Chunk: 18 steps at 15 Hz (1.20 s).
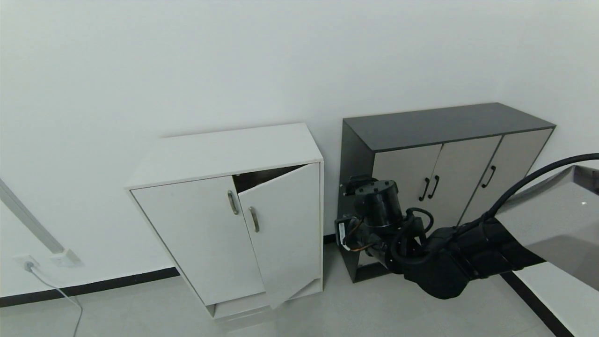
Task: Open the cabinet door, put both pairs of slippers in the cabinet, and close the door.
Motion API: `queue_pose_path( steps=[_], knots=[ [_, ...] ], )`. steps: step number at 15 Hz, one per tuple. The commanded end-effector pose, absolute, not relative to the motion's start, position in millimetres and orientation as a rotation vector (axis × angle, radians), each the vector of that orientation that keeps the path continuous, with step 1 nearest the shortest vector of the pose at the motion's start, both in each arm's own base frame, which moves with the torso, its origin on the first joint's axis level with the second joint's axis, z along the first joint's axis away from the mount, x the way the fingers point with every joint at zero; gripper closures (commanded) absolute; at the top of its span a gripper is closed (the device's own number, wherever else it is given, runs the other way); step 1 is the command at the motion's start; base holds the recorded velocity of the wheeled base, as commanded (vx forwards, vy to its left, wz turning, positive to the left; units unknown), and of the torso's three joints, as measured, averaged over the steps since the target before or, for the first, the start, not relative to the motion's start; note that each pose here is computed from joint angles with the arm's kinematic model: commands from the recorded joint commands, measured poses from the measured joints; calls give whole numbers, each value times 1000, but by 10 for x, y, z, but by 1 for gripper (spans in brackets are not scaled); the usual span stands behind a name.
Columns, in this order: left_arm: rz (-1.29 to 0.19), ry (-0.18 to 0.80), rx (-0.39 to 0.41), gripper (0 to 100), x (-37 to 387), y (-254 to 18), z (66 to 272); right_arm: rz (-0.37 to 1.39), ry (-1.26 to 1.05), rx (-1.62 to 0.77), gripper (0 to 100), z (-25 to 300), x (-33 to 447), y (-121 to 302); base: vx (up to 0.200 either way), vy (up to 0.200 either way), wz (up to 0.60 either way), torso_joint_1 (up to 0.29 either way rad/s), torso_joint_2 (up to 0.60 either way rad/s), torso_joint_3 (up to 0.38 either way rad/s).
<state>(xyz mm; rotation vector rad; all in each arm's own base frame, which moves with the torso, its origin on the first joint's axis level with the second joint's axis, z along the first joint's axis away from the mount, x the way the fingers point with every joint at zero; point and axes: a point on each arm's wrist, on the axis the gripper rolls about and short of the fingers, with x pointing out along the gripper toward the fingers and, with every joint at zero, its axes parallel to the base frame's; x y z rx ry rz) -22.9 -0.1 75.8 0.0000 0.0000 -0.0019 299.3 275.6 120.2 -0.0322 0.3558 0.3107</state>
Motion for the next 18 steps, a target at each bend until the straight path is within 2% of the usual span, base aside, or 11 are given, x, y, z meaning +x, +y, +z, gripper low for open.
queue_pose_path(
  steps=[1, 2, 6, 11, 18],
  knots=[
    [-2, 0, 0, 100, -229, -1, 757, 313, 357, -32, 100, 1195, 2984, 2758, 0, 0, 600, -2, -2, 2],
    [-2, 2, 0, 100, -228, -1, 758, 330, 367, -33, 100, 1175, 2971, 2750, 0, 0, 600, 2, -2, 2],
    [0, 0, 0, 100, -229, -1, 757, 435, 348, -25, 100, 1069, 2913, 2707, 0, 0, 0, 0, 0, 0],
    [-2, 0, 2, 100, -229, -1, 757, 649, 330, -26, 100, 850, 2826, 2550, 0, 0, 0, 0, 0, 0],
    [-2, 0, 2, 100, -229, -1, 757, 664, 350, -31, 100, 780, 2831, 2559, 200, 0, 0, -3, 0, 2]
  ],
)
